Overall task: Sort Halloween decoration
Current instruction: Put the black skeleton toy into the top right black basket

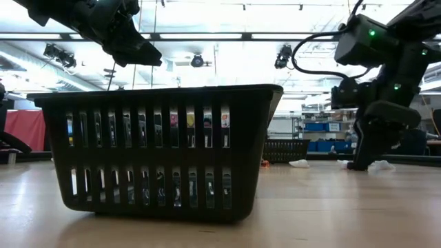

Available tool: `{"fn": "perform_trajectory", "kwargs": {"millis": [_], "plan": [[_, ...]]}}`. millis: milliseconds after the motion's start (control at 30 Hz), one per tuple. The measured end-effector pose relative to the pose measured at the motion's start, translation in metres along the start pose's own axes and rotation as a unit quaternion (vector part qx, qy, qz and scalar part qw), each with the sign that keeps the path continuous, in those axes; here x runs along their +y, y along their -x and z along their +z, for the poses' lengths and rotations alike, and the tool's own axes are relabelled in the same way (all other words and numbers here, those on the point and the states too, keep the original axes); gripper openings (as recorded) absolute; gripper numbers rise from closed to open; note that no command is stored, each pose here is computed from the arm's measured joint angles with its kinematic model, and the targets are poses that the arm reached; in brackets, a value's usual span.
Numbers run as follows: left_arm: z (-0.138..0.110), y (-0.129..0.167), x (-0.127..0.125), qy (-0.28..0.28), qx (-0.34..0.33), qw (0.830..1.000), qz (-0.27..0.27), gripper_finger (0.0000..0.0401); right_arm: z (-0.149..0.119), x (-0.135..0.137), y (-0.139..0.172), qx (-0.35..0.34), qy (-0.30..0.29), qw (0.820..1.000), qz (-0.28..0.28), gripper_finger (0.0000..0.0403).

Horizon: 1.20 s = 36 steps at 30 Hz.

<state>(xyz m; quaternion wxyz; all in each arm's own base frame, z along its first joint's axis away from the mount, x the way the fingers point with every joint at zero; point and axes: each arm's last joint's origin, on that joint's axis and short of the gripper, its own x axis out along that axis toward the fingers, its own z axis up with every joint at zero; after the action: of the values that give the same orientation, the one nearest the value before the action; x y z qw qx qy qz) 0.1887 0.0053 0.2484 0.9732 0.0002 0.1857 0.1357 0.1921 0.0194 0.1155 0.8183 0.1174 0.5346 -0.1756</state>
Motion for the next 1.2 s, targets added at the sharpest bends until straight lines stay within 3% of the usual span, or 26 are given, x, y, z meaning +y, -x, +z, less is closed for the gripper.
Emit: {"fn": "perform_trajectory", "kwargs": {"millis": [167, 567, 1200], "plan": [[0.0, 0.0, 0.0, 0.0, -0.001, 1.0, 0.0, 0.0217, 0.003, 0.007, 0.001, 0.001, 0.015, 1.0, -0.005, 0.0152], [0.0, 0.0, 0.0, 0.0, 0.0, 1.0, 0.0, 0.0217, 0.003, 0.008, 0.001, 0.015, 0.011, 1.0, 0.004, 0.005], [0.0, 0.0, 0.0, 0.0, 0.0, 1.0, 0.0, 0.0217, 0.035, 0.022, 0.022, -0.006, 0.045, 0.998, 0.032, 0.0046]]}}
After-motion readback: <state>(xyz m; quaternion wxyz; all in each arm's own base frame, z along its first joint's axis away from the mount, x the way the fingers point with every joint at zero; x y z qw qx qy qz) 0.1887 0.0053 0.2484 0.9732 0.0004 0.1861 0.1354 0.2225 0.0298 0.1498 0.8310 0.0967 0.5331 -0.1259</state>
